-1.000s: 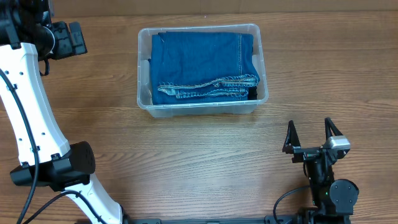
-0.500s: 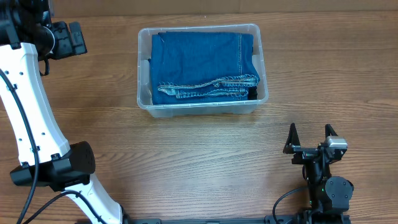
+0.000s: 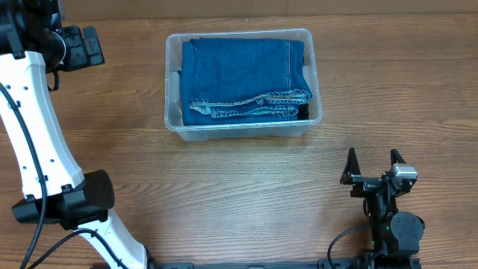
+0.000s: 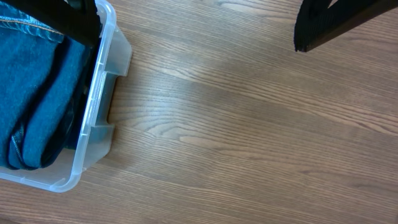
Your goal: Pack container
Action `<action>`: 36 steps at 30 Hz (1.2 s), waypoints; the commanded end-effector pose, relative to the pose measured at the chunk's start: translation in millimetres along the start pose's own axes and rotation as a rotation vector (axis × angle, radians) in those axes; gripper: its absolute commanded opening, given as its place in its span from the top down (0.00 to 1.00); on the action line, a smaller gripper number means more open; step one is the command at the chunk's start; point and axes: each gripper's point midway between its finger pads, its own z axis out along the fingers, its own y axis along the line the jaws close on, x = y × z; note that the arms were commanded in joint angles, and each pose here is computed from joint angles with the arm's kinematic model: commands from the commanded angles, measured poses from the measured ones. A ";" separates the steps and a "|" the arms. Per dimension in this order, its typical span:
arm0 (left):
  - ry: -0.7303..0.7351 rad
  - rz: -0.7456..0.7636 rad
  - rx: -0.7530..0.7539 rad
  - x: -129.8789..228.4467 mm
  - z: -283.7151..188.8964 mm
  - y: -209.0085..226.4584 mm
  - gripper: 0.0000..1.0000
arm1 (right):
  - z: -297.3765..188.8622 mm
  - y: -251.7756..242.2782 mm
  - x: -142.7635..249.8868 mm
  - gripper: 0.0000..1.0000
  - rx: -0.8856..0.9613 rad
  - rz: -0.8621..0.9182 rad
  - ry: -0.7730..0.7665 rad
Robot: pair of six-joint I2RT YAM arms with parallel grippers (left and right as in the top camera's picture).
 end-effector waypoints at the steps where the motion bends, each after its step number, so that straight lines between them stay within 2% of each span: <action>1: 0.002 -0.007 0.053 -2.3 4.9 -11.8 0.00 | 0.1 -0.7 1.6 0.00 0.005 0.007 -0.005; 4: -0.140 0.062 0.166 -28.6 -11.0 -55.5 0.00 | 0.1 -0.8 1.6 0.00 0.005 0.007 -0.005; 9: -0.431 0.200 0.245 -49.2 -91.3 -118.5 0.00 | 0.1 -0.7 1.6 0.00 0.005 0.007 -0.005; 12: -0.576 0.222 0.285 -51.4 -139.8 -132.4 0.00 | 0.1 -0.7 1.6 0.00 0.005 0.007 -0.005; 17: -0.751 0.191 0.329 -40.1 -173.4 -127.2 0.00 | 0.1 -0.7 1.6 0.00 0.005 0.007 -0.005; 21: -0.887 0.185 0.355 -6.9 -157.3 -119.2 0.00 | 0.1 -0.7 1.6 0.00 0.005 0.007 -0.005; 29: -0.961 0.180 0.369 88.1 -88.1 -97.4 0.00 | 0.1 -0.7 1.6 0.00 0.005 0.007 -0.005; 36: -1.112 0.142 0.404 157.5 -43.3 -79.2 0.00 | 0.1 -0.7 1.6 0.00 0.005 0.007 -0.005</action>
